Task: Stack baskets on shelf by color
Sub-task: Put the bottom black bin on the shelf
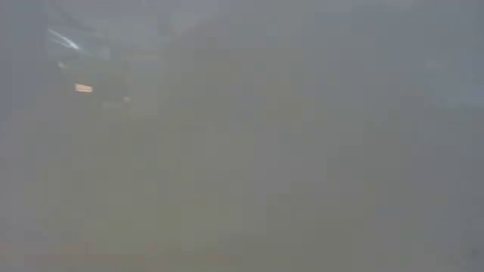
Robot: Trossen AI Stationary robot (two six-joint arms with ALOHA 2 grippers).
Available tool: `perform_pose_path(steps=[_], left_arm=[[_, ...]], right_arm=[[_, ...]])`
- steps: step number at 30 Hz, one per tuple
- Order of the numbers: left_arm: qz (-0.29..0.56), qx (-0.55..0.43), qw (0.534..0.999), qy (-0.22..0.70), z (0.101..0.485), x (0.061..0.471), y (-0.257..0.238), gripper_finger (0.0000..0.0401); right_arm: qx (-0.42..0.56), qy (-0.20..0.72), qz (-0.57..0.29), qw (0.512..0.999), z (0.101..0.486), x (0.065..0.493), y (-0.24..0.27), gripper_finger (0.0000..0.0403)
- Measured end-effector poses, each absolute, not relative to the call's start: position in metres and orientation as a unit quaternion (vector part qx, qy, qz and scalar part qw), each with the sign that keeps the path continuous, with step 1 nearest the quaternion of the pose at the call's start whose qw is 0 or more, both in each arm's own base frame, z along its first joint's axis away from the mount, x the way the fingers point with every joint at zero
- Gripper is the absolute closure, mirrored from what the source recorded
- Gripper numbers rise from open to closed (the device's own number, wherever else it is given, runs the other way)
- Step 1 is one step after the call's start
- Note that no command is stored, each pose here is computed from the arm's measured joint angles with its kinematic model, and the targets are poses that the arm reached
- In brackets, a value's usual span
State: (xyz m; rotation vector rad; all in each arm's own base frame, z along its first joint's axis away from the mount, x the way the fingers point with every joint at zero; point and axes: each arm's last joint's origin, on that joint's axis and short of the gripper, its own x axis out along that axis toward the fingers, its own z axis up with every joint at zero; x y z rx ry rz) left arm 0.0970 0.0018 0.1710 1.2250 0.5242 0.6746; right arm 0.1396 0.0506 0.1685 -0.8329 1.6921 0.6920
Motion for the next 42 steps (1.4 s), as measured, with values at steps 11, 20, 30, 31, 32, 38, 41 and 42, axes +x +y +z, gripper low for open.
perform_pose_path(steps=[11, 20, 30, 31, 32, 38, 41, 42], left_arm=[[0.308, 0.552, 0.738, 0.236, 0.171, 0.097, 0.002, 0.0233], [0.308, 0.552, 0.738, 0.236, 0.171, 0.097, 0.002, 0.0233], [0.308, 0.551, 0.739, 0.236, 0.171, 0.097, 0.002, 0.0233], [0.308, 0.551, 0.739, 0.236, 0.171, 0.097, 0.002, 0.0233], [0.308, 0.55, 0.739, 0.236, 0.171, 0.097, 0.002, 0.0233], [0.308, 0.55, 0.739, 0.236, 0.171, 0.097, 0.002, 0.0233], [0.308, 0.55, 0.739, 0.236, 0.171, 0.097, 0.002, 0.0233], [0.308, 0.55, 0.739, 0.236, 0.171, 0.097, 0.002, 0.0233]], right_arm=[[-0.243, 0.681, 0.23, 0.651, 0.184, 0.165, 0.054, 0.039], [-0.063, 0.483, 0.142, 0.862, 0.318, 0.226, 0.063, 0.0398], [-0.122, 0.279, -0.206, 0.93, 0.424, 0.26, -0.03, 0.04], [-0.114, 0.299, -0.212, 0.924, 0.417, 0.266, -0.042, 0.0401], [-0.102, 0.323, -0.209, 0.917, 0.409, 0.272, -0.054, 0.0401], [-0.015, 0.512, -0.185, 0.839, 0.351, 0.3, -0.12, 0.0402], [-0.002, 0.57, -0.177, 0.802, 0.33, 0.305, -0.134, 0.0402], [-0.003, 0.579, -0.176, 0.796, 0.326, 0.306, -0.137, 0.0401]])
